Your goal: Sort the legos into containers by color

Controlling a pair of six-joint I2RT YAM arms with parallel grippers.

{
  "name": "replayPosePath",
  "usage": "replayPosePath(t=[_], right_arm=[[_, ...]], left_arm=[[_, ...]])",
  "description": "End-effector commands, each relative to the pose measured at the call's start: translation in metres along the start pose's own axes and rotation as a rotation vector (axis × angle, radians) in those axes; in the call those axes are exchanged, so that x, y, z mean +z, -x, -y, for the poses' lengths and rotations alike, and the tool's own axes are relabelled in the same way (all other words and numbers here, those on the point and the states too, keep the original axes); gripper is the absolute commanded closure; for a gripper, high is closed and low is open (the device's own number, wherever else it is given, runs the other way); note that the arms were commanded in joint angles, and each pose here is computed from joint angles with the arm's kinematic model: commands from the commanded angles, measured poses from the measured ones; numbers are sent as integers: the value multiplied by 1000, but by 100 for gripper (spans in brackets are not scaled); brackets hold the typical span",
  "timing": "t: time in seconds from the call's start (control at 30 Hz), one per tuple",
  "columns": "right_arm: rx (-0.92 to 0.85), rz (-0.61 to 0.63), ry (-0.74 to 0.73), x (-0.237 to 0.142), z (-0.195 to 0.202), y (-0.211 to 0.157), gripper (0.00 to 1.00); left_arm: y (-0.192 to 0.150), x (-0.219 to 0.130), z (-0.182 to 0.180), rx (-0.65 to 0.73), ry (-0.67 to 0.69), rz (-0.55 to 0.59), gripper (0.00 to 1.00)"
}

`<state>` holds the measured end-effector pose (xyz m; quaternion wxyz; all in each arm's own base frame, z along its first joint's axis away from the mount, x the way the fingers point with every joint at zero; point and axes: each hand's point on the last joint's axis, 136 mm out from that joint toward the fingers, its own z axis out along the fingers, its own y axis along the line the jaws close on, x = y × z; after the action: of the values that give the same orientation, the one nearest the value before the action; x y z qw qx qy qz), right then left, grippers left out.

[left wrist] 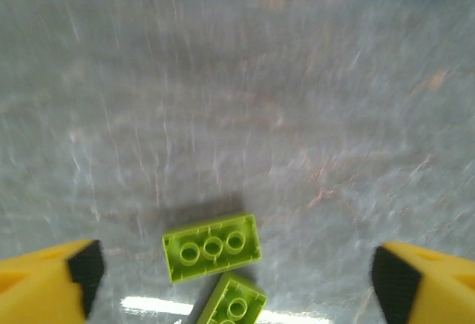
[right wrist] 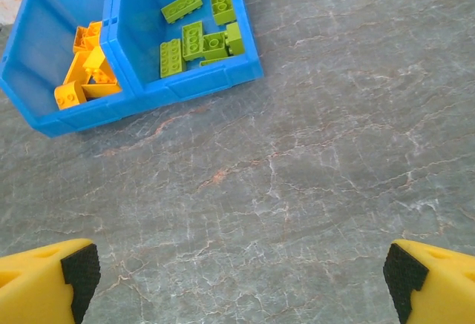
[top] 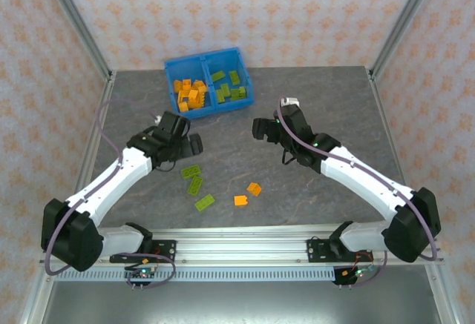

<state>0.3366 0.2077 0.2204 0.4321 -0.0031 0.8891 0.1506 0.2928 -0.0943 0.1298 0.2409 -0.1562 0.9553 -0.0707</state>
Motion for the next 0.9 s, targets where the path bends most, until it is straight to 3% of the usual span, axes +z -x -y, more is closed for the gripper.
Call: replayPosePath(t=[0.0,0.23,0.6,0.87], right_arm=[[30,29,51,-2,-15,14,1],[28,14,31,-3,-9,8,1],[24,20,15,-6,-4,7,1],[22,22,18,-6,-5,9,1]], left_arm=[[-29,20,7,-46,-35,-110,0],[-44,54,9,12,74,-153,0],[-57,86,-16,-45,201,-153,0],[-61,94,-20,-40,222,-161,24]])
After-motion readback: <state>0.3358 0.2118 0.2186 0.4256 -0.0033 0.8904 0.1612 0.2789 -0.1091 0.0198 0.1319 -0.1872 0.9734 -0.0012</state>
